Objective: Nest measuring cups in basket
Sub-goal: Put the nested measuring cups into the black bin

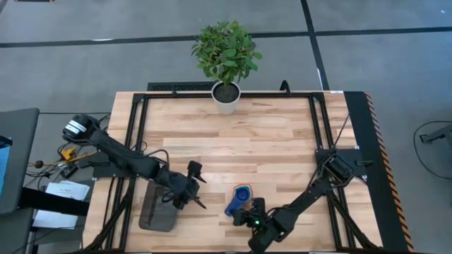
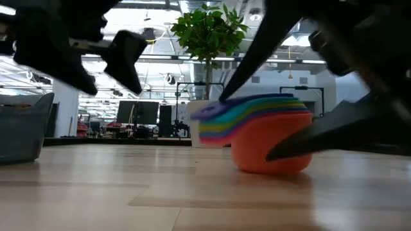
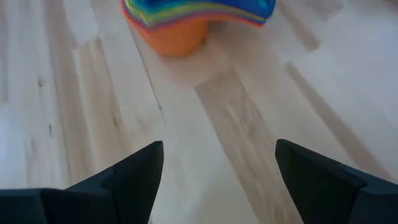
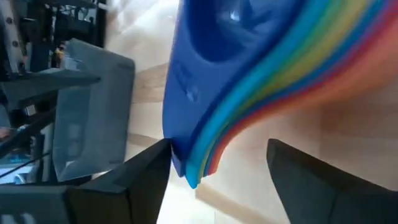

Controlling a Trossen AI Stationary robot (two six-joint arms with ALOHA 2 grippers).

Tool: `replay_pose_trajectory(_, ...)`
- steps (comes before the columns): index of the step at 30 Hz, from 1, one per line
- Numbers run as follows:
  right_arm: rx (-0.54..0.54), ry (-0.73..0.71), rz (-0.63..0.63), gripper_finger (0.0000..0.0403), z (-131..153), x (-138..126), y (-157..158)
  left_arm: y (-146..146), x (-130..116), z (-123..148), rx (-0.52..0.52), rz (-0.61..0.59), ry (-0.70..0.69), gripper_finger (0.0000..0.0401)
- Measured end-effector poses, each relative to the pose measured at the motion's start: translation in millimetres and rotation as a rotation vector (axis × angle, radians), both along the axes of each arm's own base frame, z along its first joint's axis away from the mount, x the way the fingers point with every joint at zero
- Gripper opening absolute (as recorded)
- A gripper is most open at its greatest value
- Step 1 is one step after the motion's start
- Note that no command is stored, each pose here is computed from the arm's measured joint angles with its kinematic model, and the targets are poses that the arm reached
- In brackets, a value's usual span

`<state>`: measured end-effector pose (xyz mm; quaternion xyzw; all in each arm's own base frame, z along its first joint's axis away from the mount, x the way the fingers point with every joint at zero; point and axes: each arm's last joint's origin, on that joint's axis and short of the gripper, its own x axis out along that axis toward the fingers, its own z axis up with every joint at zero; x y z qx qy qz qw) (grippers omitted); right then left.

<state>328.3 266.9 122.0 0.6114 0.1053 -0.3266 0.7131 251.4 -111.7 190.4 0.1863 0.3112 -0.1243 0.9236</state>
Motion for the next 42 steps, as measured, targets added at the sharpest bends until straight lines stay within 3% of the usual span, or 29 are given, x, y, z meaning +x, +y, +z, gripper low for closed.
replay_pose_trajectory(10, 0.014, -0.046, -0.014, 0.0341, -9.4, 13.2, -3.4, -0.2, 7.3, -18.3, 0.036, 0.000, 0.053, 0.0300)
replay_pose_trajectory(20, -0.024, -0.080, -0.048, 0.0330, -10.7, 13.3, -4.1, -8.3, 12.7, -9.3, -0.111, -0.139, -0.019, 0.0300)
replay_pose_trajectory(42, -0.106, -0.159, -0.155, 0.0304, -7.6, 20.1, -15.7, -9.2, 14.9, -5.9, -0.165, -0.109, -0.049, 0.0300)
